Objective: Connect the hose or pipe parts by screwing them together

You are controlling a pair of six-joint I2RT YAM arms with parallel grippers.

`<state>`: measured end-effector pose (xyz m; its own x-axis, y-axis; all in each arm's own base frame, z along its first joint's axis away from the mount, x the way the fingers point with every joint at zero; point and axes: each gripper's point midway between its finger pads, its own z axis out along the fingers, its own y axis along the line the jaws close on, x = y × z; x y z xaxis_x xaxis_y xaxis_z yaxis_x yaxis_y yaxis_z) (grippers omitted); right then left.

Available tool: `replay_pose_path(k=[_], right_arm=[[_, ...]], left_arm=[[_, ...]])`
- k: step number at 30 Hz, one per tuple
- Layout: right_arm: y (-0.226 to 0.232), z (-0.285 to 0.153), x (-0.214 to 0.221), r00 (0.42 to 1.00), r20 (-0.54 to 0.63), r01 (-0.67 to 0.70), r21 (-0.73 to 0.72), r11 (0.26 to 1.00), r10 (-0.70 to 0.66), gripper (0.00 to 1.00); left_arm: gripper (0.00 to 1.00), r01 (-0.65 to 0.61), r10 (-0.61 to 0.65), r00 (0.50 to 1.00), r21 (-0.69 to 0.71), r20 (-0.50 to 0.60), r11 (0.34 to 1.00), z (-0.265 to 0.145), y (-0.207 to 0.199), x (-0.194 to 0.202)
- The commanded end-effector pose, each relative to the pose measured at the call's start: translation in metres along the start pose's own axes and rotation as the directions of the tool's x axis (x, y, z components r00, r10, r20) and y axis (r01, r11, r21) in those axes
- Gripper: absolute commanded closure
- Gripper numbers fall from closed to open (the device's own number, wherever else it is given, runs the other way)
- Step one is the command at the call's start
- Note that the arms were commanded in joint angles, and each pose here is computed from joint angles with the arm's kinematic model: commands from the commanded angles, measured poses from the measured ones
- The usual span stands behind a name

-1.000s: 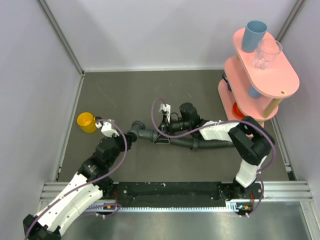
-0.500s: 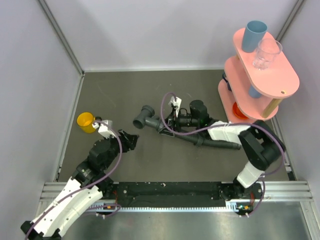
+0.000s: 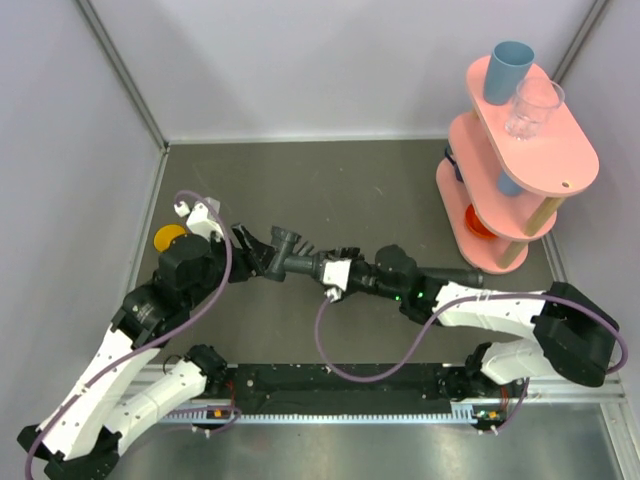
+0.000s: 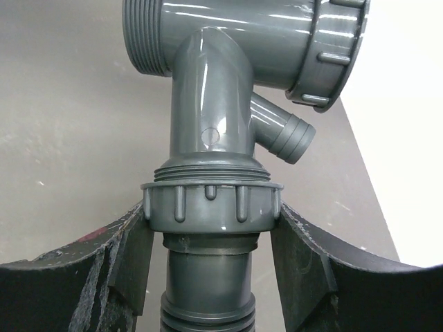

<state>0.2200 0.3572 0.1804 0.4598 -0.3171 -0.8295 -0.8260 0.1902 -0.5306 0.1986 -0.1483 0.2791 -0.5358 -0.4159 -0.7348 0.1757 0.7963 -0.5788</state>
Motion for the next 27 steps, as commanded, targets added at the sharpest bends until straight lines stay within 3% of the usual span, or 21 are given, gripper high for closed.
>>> replay_pose_path(k=[1, 7, 18, 27], right_arm=[[-0.030, -0.007, -0.019, 0.972, -0.045, 0.235, 0.166, 0.958, -0.231, 1.00], [-0.019, -0.005, -0.027, 0.967, -0.027, 0.253, 0.141, 0.957, -0.252, 1.00], [-0.005, -0.002, -0.027, 0.882, -0.154, 0.466, 0.137, 0.874, -0.446, 1.00], [-0.006, -0.001, -0.036, 0.863, -0.151, 0.504, 0.165, 0.848, -0.483, 1.00]], left_arm=[[0.30, -0.007, 0.008, 0.998, 0.009, -0.062, 1.000, -0.013, -0.009, 0.000], [0.29, -0.107, 0.105, 0.991, -0.019, -0.077, 0.994, -0.012, -0.002, -0.002], [0.33, -0.085, 0.056, 0.979, -0.141, -0.197, 0.986, 0.006, 0.002, -0.002], [0.41, -0.124, 0.074, 0.974, -0.233, -0.213, 0.965, 0.022, 0.022, 0.003]])
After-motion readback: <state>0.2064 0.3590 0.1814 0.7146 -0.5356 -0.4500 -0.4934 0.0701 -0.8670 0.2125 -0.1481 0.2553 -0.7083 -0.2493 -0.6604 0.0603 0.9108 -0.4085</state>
